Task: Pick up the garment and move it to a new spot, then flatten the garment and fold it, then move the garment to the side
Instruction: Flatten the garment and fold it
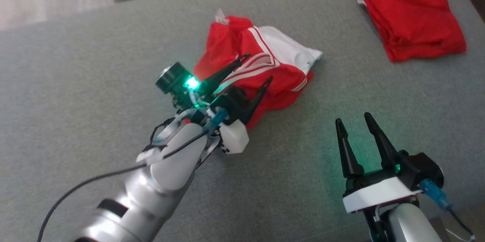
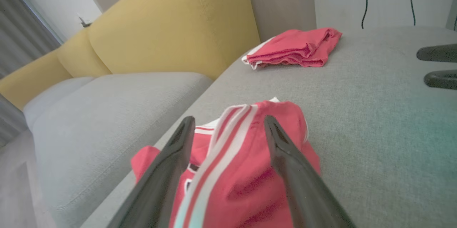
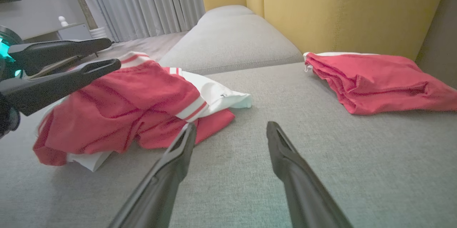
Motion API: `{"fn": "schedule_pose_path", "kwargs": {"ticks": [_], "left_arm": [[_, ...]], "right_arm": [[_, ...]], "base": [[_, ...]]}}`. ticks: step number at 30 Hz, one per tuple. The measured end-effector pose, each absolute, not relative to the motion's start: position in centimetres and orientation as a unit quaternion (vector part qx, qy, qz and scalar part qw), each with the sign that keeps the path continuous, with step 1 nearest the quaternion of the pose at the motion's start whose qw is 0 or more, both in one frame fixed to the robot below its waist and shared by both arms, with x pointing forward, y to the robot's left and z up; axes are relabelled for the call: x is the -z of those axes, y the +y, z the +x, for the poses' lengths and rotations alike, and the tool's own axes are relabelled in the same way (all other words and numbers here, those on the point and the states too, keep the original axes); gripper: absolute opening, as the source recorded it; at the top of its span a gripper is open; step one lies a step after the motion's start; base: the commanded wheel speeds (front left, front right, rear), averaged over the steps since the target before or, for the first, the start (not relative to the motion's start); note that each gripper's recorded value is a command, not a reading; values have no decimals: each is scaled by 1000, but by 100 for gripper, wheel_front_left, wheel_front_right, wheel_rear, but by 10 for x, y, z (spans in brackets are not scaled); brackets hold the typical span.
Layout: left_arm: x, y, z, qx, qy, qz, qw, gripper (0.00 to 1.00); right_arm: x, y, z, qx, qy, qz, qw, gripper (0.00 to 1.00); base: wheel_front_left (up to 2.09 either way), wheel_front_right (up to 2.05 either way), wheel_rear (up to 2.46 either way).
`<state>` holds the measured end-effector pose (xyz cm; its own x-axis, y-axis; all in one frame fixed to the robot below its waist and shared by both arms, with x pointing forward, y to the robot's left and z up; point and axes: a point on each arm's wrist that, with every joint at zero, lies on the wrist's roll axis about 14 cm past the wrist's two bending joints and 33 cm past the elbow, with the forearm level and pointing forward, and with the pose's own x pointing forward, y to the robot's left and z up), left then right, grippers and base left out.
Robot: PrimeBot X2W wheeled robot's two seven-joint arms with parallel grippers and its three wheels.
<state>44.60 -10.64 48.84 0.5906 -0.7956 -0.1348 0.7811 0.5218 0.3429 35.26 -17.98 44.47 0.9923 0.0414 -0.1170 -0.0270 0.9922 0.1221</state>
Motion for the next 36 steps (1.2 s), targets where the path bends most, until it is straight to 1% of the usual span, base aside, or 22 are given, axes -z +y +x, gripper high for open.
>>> {"fn": "schedule_pose_path", "kwargs": {"ticks": [4, 8, 9, 10, 11, 12, 17, 20, 23, 27, 31, 34, 36], "left_arm": [[-466, -124, 446, 481, 21, 187, 856, 100], [-461, -138, 448, 493, 26, 187, 849, 100], [-460, -142, 447, 499, 26, 187, 846, 83], [-460, -145, 445, 503, 27, 185, 844, 40], [-460, -147, 444, 508, 28, 184, 841, 5], [-460, -148, 443, 508, 29, 182, 841, 0], [-461, -154, 434, 518, 28, 188, 834, 0], [-480, -161, 435, 520, -1, 186, 833, 0], [-515, -171, 437, 525, -49, 177, 831, 0], [-586, -186, 448, 522, -130, 170, 826, 0], [-696, -191, 460, 492, -244, 158, 821, 0], [-775, -175, 463, 455, -319, 141, 819, 0], [-806, -156, 468, 426, -347, 136, 825, 0]], "right_arm": [[-432, -184, 352, -9, 81, 59, 995, 100], [-434, -190, 358, -2, 78, 54, 996, 100], [-435, -192, 358, 0, 77, 53, 996, 100], [-435, -193, 358, 2, 77, 52, 996, 100], [-435, -194, 357, 3, 77, 52, 996, 100], [-435, -194, 356, 4, 77, 52, 996, 100], [-442, -199, 352, 13, 66, 55, 996, 100], [-449, -202, 348, 19, 55, 60, 996, 100], [-456, -203, 345, 22, 43, 66, 997, 100], [-465, -203, 340, 22, 28, 75, 997, 100], [-467, -201, 330, 23, 24, 81, 996, 100], [-462, -196, 322, 20, 31, 86, 996, 100], [-462, -193, 322, 15, 31, 88, 996, 100]], "base": [[0, 0, 0], [0, 0, 0], [0, 0, 0], [0, 0, 0], [0, 0, 0], [0, 0, 0], [0, 0, 0], [0, 0, 0], [0, 0, 0], [0, 0, 0], [0, 0, 0], [0, 0, 0], [0, 0, 0]]}}
